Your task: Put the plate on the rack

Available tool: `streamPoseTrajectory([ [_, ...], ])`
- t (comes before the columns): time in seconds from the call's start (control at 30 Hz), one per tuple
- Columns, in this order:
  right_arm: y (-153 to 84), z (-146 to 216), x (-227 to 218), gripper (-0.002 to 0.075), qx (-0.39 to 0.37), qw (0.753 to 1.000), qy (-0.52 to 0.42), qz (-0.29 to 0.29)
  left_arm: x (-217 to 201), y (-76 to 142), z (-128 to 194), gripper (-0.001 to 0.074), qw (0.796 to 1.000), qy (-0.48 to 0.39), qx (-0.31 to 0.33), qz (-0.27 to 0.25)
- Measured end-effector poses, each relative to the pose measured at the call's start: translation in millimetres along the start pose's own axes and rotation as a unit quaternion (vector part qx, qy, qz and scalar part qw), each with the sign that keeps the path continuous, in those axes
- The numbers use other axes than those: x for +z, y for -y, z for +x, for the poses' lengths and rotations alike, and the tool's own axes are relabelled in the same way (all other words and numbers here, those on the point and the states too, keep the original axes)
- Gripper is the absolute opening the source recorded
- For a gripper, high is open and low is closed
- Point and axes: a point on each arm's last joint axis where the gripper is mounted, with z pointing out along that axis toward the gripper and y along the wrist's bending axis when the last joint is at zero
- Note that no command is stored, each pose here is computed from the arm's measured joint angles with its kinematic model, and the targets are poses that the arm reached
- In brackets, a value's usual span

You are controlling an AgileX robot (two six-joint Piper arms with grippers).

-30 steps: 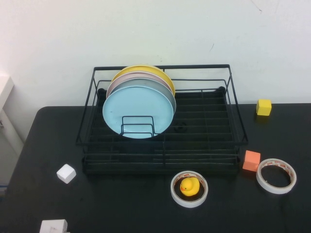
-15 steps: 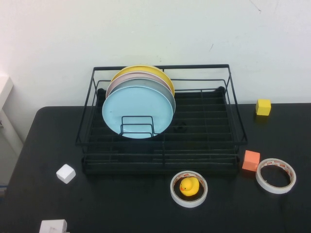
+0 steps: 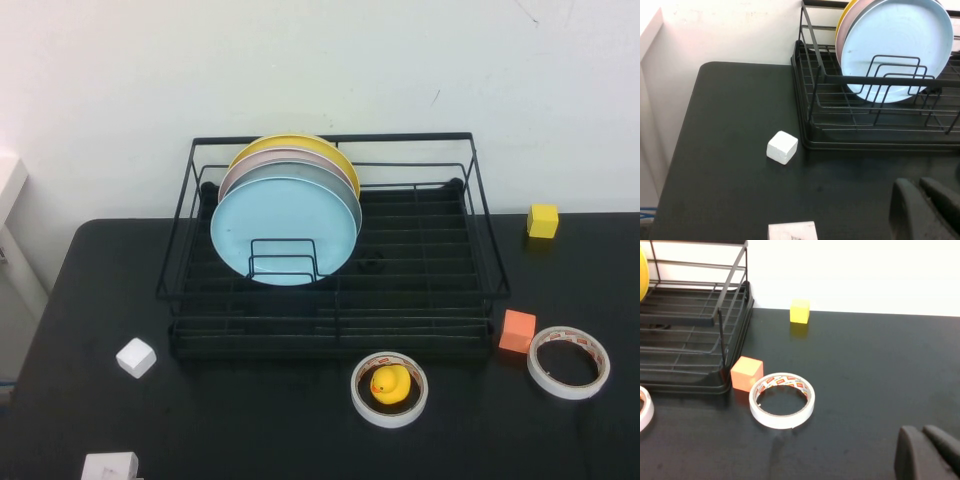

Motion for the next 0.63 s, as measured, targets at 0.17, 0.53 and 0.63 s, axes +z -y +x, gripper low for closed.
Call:
streamPoseTrajectory([
  [0.17,0.0,0.0,0.0,0.0,0.0,1.0,0.0,0.0,0.0,0.0,0.0,-0.0002,1.0,0.0,0.0,0.0],
  [0.53,0.3,0.4,0.0,0.0,-0.003,1.0,-0.002,0.001,0.0,0.0,0.0,-0.0002,1.0,0.0,0.0,0.0],
  [0.63,0.3,0.4,0.0,0.0,-0.007,1.0,-0.002,0.001,0.0,0.0,0.0,-0.0002,1.0,0.0,0.0,0.0],
])
